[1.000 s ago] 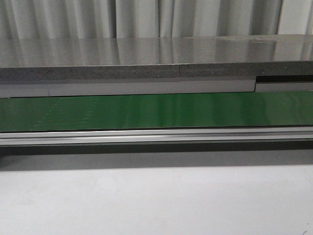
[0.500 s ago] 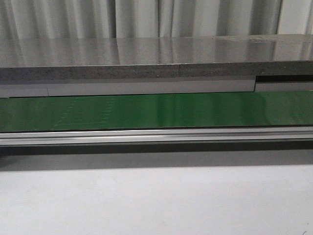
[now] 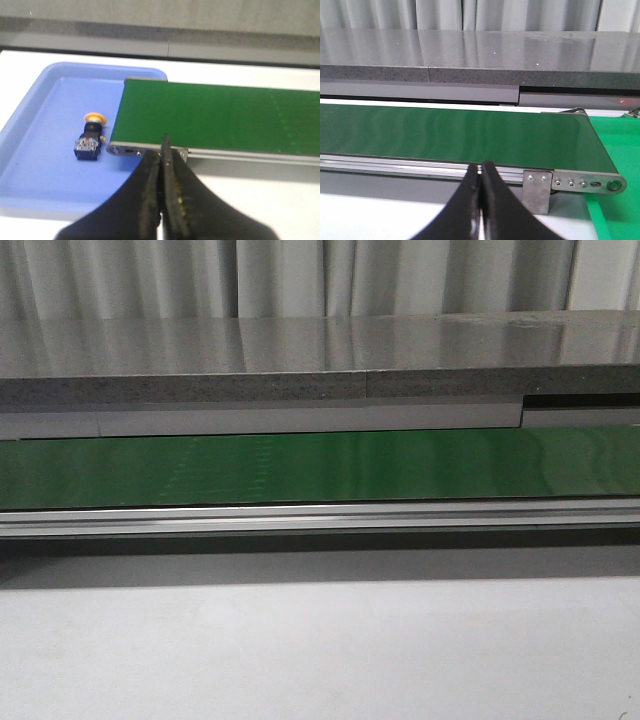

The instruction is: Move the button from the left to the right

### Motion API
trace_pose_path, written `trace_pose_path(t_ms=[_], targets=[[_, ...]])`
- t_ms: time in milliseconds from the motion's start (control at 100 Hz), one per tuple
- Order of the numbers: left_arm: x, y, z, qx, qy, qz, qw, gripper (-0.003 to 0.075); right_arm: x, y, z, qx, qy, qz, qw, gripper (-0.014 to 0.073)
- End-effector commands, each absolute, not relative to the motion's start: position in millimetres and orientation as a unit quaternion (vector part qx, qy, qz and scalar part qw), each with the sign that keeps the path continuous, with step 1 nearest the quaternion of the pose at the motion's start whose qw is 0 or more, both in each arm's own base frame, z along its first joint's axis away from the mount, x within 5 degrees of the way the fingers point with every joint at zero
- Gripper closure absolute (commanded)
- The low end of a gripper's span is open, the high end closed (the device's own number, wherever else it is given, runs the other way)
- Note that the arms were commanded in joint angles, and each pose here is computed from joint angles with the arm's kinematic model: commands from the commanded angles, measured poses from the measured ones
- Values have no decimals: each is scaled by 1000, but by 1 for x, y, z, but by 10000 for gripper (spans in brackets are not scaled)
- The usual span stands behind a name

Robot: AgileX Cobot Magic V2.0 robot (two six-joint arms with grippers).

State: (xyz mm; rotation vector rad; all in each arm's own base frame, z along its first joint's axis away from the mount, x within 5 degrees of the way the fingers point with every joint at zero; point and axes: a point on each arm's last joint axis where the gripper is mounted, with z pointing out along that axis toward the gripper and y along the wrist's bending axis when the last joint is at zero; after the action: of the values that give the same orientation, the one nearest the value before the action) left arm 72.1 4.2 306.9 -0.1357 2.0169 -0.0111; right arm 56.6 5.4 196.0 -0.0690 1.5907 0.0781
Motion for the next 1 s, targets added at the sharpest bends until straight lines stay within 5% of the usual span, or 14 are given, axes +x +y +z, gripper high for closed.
trace_pose_path(t_ms=[0, 220, 470, 590, 710, 780, 990], targets=[[82, 4, 330, -60, 857, -14, 511, 741, 54, 5, 210, -31, 673, 31, 739, 661], [98, 4, 334, -64, 915, -12, 398, 741, 54, 5, 210, -31, 673, 31, 739, 661], [109, 5, 328, -64, 927, -11, 370, 725, 54, 5, 210, -31, 673, 31, 739, 661], [109, 5, 328, -62, 927, -10, 370, 555, 54, 5, 210, -31, 673, 31, 739, 661], [109, 5, 328, -62, 927, -10, 370, 197, 54, 5, 210, -31, 673, 31, 739, 661], [110, 5, 329, -62, 925, -11, 374, 60, 54, 5, 210, -31, 673, 31, 739, 661], [111, 4, 331, -63, 920, -14, 387, 45, 54, 5, 210, -31, 673, 31, 739, 661]])
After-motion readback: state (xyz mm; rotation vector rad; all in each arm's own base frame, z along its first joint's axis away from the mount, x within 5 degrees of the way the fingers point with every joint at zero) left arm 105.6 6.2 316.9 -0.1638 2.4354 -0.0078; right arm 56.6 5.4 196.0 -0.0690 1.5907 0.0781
